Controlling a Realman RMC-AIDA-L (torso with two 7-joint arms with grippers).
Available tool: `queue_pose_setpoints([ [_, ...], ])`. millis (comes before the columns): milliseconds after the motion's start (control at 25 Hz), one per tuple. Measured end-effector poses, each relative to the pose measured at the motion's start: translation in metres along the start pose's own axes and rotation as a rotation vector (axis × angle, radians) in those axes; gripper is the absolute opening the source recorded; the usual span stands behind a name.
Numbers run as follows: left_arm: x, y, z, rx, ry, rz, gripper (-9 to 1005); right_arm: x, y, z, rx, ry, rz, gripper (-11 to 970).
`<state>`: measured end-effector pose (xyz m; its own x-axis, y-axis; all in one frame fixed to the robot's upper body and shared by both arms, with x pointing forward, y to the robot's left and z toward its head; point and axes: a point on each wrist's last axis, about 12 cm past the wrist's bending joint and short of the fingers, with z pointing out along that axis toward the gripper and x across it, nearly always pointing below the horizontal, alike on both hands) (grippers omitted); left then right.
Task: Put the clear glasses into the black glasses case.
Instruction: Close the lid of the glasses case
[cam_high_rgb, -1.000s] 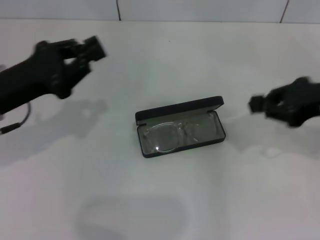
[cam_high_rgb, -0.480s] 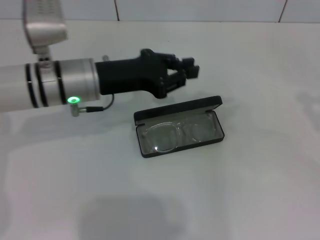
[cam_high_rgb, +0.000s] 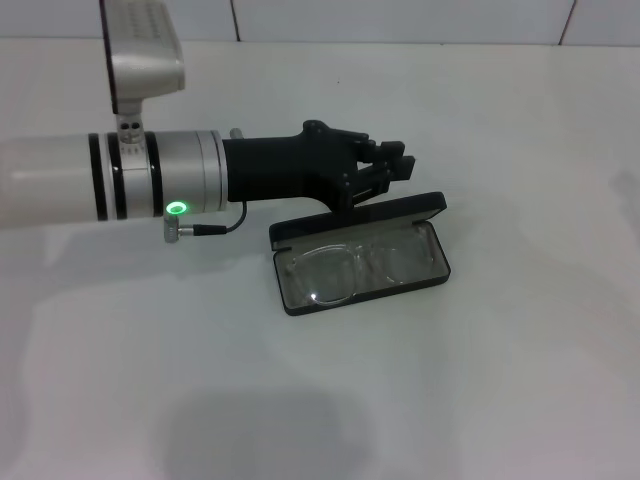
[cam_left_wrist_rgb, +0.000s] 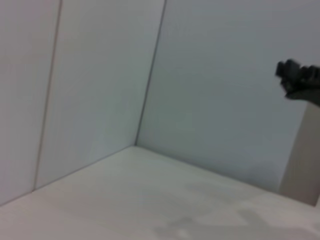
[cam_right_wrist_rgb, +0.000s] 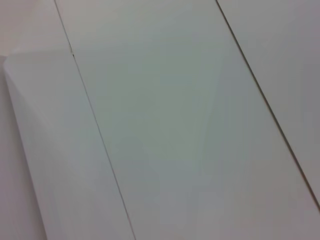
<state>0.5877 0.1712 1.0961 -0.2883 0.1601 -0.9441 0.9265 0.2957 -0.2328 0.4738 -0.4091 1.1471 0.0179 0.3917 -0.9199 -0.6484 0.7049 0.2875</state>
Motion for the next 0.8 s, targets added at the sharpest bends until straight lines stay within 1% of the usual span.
queue_pose_setpoints([
  [200,0.008,0.003,0.002,-0.041,0.046,-0.007,203,0.006,-0.001,0.011,-0.022,-0.003,0.026,149],
  [360,0.010,0.004,0.003,-0.053,0.066,-0.019,205,0.008,-0.001,0.015,-0.029,-0.004,0.029,150],
  [800,0.012,0.005,0.001,-0.064,0.074,-0.027,210,0.009,-0.003,0.017,-0.020,0.000,0.028,154],
])
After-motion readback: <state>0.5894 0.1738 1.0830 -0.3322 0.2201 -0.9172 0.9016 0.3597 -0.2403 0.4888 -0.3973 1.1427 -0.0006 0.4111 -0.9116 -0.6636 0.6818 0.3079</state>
